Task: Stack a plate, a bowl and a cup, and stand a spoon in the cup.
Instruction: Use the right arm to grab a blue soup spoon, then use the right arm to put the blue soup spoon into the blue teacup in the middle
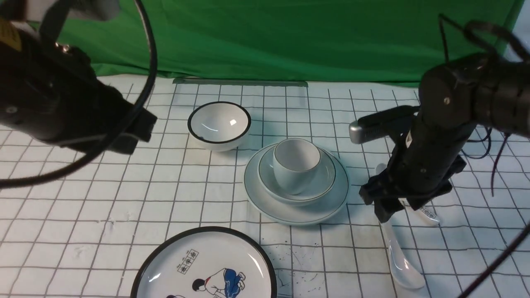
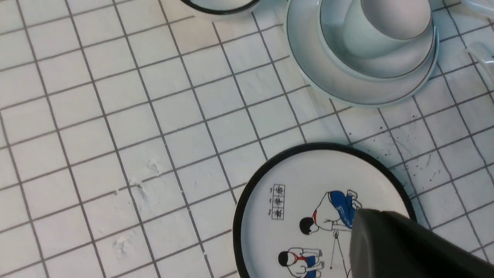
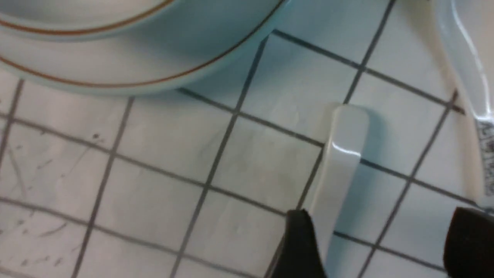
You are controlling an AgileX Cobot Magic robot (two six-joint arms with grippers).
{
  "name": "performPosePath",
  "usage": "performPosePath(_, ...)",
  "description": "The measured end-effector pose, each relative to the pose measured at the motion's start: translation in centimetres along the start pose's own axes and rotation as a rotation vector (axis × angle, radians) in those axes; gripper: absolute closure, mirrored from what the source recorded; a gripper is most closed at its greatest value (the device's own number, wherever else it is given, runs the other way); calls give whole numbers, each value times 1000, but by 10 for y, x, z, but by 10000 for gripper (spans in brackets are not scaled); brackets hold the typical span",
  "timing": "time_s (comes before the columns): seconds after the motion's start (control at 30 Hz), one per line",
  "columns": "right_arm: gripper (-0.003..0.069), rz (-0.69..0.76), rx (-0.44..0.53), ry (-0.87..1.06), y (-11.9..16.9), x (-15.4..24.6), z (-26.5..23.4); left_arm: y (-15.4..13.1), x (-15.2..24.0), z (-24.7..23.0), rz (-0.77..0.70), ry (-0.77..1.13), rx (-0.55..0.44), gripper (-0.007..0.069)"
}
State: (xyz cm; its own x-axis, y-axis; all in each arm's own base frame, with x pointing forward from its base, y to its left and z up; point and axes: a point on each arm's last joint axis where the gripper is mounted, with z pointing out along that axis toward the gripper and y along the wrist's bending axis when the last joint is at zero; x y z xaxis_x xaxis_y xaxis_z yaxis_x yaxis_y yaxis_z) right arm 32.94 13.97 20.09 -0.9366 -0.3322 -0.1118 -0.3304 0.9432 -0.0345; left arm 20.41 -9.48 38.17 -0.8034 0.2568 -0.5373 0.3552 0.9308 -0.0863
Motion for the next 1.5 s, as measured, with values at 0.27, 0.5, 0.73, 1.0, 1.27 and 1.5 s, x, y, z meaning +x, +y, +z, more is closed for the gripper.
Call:
performPosePath(0.27,269,105,-30,87,-16,-15,49,0,8,5,-3,39,11,624)
performPosePath(0.5,466,96,-30,93,-19,-15,43,-1,11,-8,7,2,18,624)
performPosePath(0.73,464,16,-147,-581,15,-27,-87,-1,16,-25,11,-72,23,624)
performPosePath(1.0,464,-39,-265,-1278,61,-32,-119,-1,25,-51,16,-180,30,624)
performPosePath(1.27,464,-63,-240,-1283,70,-45,-67,-1,36,-74,-2,-259,38,624)
performPosePath(1.5,464,-61,-230,-1283,71,-45,-41,-2,46,-88,-3,-308,56,624)
